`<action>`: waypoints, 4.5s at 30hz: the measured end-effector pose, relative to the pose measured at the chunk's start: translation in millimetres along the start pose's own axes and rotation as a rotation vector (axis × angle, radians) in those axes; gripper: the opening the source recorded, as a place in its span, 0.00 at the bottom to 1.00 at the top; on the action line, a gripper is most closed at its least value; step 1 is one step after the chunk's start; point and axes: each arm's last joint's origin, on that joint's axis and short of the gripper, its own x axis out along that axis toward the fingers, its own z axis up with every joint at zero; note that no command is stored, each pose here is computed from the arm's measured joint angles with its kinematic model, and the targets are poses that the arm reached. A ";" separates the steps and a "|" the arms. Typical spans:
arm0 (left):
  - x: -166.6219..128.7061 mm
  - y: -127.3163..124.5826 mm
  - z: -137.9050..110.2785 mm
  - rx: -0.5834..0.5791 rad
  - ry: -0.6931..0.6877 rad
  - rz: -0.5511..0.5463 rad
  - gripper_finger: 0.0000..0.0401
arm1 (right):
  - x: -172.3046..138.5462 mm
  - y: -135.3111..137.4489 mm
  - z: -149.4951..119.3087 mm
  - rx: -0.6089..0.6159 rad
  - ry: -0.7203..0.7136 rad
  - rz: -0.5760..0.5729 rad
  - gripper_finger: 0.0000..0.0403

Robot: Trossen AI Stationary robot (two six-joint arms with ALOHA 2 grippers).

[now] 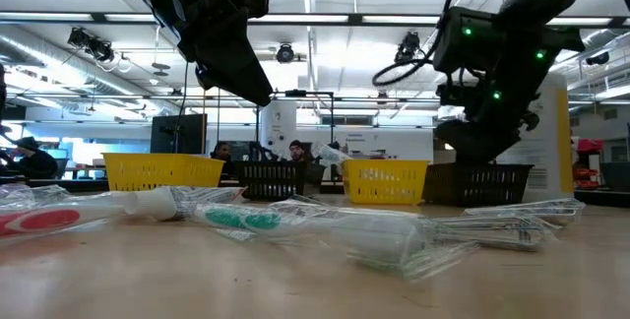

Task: Pick & Place Travel size toiletries
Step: Put the silver nail cutter into the left black bin

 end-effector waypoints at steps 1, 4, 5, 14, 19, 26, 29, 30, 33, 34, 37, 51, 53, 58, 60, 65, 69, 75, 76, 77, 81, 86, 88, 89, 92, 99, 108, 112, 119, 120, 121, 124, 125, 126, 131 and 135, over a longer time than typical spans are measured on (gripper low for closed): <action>0.0 0.0 0.0 0.000 0.000 0.000 0.35 | -0.2 2.1 1.8 0.014 -0.007 0.028 0.51; 0.0 0.0 0.0 0.000 0.000 0.000 0.35 | -1.4 10.8 8.6 0.042 -0.041 0.133 0.55; 0.0 0.0 0.0 0.000 0.000 0.000 0.35 | -2.4 13.9 10.5 0.031 -0.054 0.168 0.56; 0.0 0.0 0.0 0.000 0.000 0.000 0.35 | -15.1 23.8 22.9 -0.014 -0.212 0.260 0.55; 0.0 0.0 0.0 -0.001 0.000 0.000 0.35 | -20.2 19.5 25.1 -0.038 -0.236 0.246 0.51; 0.0 0.0 0.1 -0.025 -0.001 0.000 0.35 | -41.3 14.0 37.0 0.005 -0.307 0.386 0.47; 0.0 0.1 0.1 -0.061 0.000 0.000 0.35 | -50.5 17.9 41.1 0.001 -0.345 0.494 0.46; 0.0 0.0 0.0 -0.071 0.000 0.000 0.35 | -53.2 20.2 42.0 -0.010 -0.358 0.535 0.46; -0.4 -1.8 -0.9 -0.085 0.007 -0.014 0.35 | -60.9 27.7 42.9 -0.055 -0.388 0.654 0.45; -0.7 -3.0 -1.4 -0.084 0.010 -0.020 0.35 | -63.1 30.2 42.4 -0.070 -0.395 0.689 0.44; -2.0 -7.7 -3.7 -0.068 0.017 -0.038 0.35 | -69.0 34.7 39.7 -0.110 -0.408 0.746 0.44; -8.2 -25.9 -11.6 -0.014 -0.007 -0.034 0.35 | -91.3 72.6 -4.1 -0.316 -0.357 0.947 0.50; -8.2 -25.8 -11.6 -0.003 -0.008 -0.030 0.35 | -96.7 81.2 -18.3 -0.377 -0.344 0.984 0.49; -8.1 -25.7 -11.6 -0.001 -0.009 -0.027 0.35 | -102.4 87.6 -52.1 -0.535 -0.244 0.978 0.46; -8.1 -25.6 -11.5 -0.001 -0.011 -0.024 0.35 | -100.7 85.4 -61.8 -0.552 -0.169 0.945 0.45; -8.1 -25.4 -11.5 -0.001 -0.014 -0.018 0.35 | -96.6 77.3 -76.3 -0.641 -0.039 0.883 0.45; -8.1 -25.4 -11.4 -0.004 -0.014 -0.018 0.35 | -94.9 74.5 -79.6 -0.677 0.003 0.871 0.47; -8.1 -25.3 -11.4 -0.014 -0.015 -0.015 0.35 | -95.4 74.5 -80.9 -0.689 0.038 0.903 0.44; -8.1 -25.3 -11.4 -0.015 -0.015 -0.015 0.35 | -95.2 74.7 -80.9 -0.683 0.042 0.902 0.44; -8.1 -25.3 -11.4 -0.015 -0.016 -0.015 0.35 | -93.9 75.4 -80.6 -0.674 0.046 0.900 0.44; -8.1 -25.2 -11.3 -0.014 -0.017 -0.012 0.35 | -84.5 78.6 -80.9 -0.659 0.101 0.892 0.44; -8.1 -25.2 -11.3 -0.015 -0.017 -0.012 0.35 | -71.7 82.1 -82.6 -0.673 0.145 0.858 0.46; -8.1 -25.1 -11.3 -0.015 -0.017 -0.012 0.35 | -69.5 83.7 -83.2 -0.694 0.143 0.856 0.46; -8.1 -25.1 -11.3 -0.012 -0.017 -0.012 0.35 | -68.6 84.3 -84.0 -0.712 0.138 0.853 0.45; -8.1 -25.1 -11.3 0.008 -0.017 -0.011 0.35 | -67.4 84.6 -84.6 -0.764 0.114 0.850 0.41; -8.1 -25.0 -11.2 0.012 -0.017 -0.011 0.35 | -65.8 84.4 -82.6 -0.794 0.074 0.832 0.21; -6.9 -21.7 -2.9 -0.004 -0.100 0.030 0.35 | -80.2 98.3 -43.5 -0.723 -0.127 0.802 0.22; -6.6 -21.1 3.2 0.111 -0.147 0.024 0.35 | -78.6 104.0 -20.5 -0.625 -0.230 0.866 0.22; -7.1 -23.3 6.7 0.274 -0.175 -0.004 0.36 | -74.8 106.1 10.7 -0.490 -0.328 1.044 0.22; -7.2 -23.8 7.4 0.286 -0.181 -0.014 0.36 | -74.4 105.9 14.6 -0.485 -0.346 1.068 0.22; -7.3 -24.2 8.0 0.305 -0.187 -0.017 0.36 | -74.1 105.7 17.9 -0.487 -0.362 1.093 0.22; -7.6 -24.9 9.1 0.329 -0.199 -0.021 0.36 | -71.6 104.4 22.8 -0.512 -0.392 1.125 0.21; -7.7 -25.2 9.2 0.331 -0.199 -0.031 0.36 | -70.9 104.0 23.8 -0.516 -0.399 1.123 0.21; -7.9 -25.5 9.4 0.331 -0.200 -0.041 0.36 | -70.1 103.4 24.8 -0.518 -0.400 1.125 0.21; -7.6 -25.5 9.4 0.326 -0.193 -0.066 0.36 | -65.3 101.0 27.0 -0.517 -0.385 1.105 0.21; -7.7 -27.3 9.7 0.324 -0.198 -0.098 0.36 | -65.8 100.8 30.3 -0.510 -0.413 1.087 0.21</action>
